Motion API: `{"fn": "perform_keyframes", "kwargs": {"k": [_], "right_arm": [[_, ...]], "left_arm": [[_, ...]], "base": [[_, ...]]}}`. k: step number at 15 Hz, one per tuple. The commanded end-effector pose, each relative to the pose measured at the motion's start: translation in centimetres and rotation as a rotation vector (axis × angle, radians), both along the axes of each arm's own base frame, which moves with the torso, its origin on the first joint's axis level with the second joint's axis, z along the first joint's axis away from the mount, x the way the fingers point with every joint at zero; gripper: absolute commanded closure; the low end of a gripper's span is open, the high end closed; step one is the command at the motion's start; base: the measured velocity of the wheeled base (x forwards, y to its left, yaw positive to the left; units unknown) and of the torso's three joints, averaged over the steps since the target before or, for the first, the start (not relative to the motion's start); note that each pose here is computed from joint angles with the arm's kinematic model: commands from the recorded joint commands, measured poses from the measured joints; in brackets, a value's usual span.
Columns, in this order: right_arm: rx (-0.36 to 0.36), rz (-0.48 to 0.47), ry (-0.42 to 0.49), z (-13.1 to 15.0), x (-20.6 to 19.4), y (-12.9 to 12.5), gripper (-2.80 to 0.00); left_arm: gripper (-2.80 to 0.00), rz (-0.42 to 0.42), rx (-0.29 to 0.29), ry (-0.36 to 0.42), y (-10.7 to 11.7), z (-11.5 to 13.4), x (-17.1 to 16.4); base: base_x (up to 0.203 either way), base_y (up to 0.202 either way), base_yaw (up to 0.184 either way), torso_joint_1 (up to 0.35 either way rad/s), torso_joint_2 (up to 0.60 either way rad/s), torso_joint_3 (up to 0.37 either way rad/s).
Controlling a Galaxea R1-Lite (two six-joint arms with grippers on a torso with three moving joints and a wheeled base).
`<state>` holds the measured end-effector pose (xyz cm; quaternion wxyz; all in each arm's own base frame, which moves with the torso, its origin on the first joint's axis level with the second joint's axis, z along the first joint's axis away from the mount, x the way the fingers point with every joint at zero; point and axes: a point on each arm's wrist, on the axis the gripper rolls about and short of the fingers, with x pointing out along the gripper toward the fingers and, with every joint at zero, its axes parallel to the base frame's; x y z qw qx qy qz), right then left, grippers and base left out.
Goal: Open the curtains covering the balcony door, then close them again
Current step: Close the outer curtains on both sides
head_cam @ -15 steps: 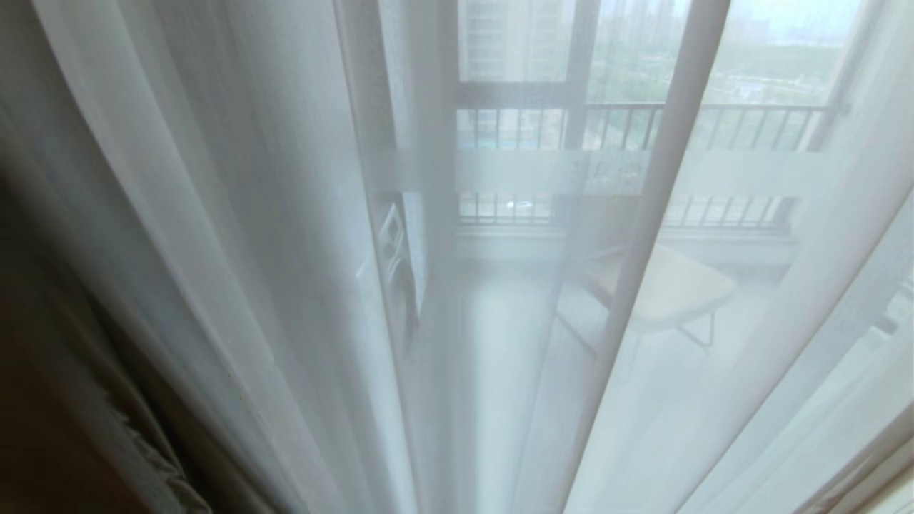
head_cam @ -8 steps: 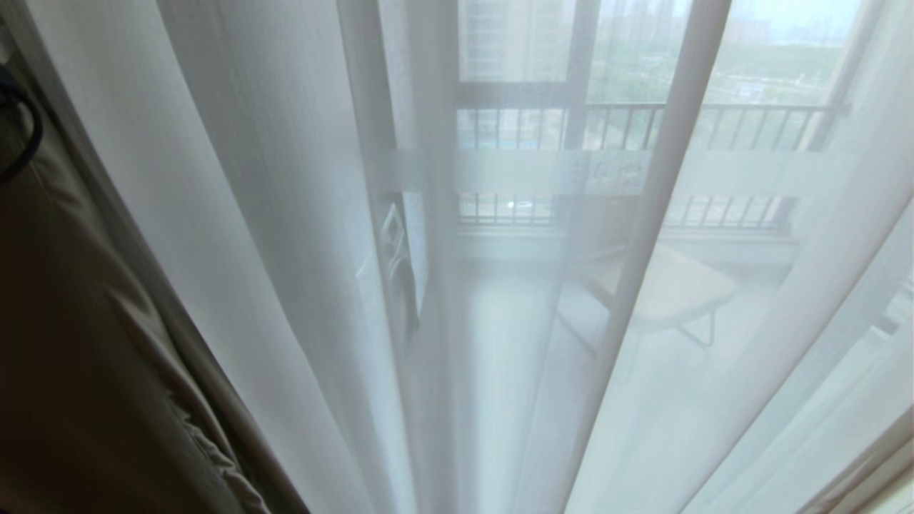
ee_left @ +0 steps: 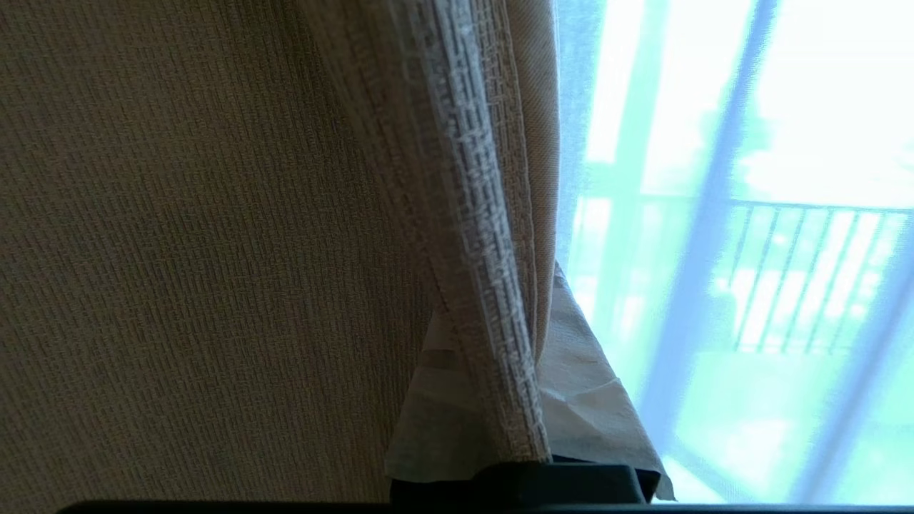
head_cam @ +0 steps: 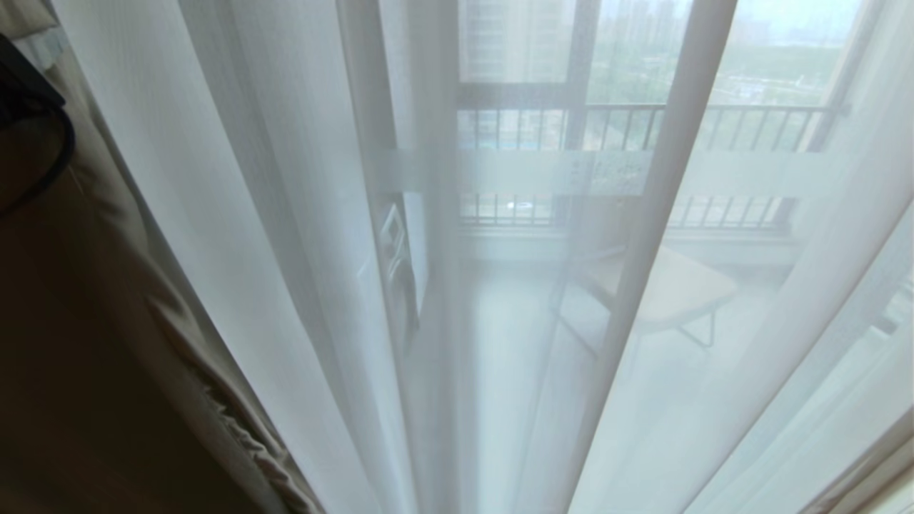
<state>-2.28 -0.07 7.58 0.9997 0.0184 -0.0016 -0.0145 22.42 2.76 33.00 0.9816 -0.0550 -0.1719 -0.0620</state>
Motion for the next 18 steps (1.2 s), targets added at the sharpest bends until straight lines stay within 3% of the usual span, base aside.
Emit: {"fn": "perform_keyframes", "kwargs": {"k": [1, 18], "right_arm": [[0.0, 0.0, 0.0, 0.0, 0.0, 0.0, 0.0], [0.0, 0.0, 0.0, 0.0, 0.0, 0.0, 0.0]], "left_arm": [[0.0, -0.031, 0.0, 0.003, -0.6, -0.1, 0.2], [0.0, -0.172, 0.001, 0.019, -4.1, -0.7, -0.4]], "base": [[0.0, 0.0, 0.0, 0.0, 0.0, 0.0], [0.0, 0.0, 0.0, 0.0, 0.0, 0.0]]}}
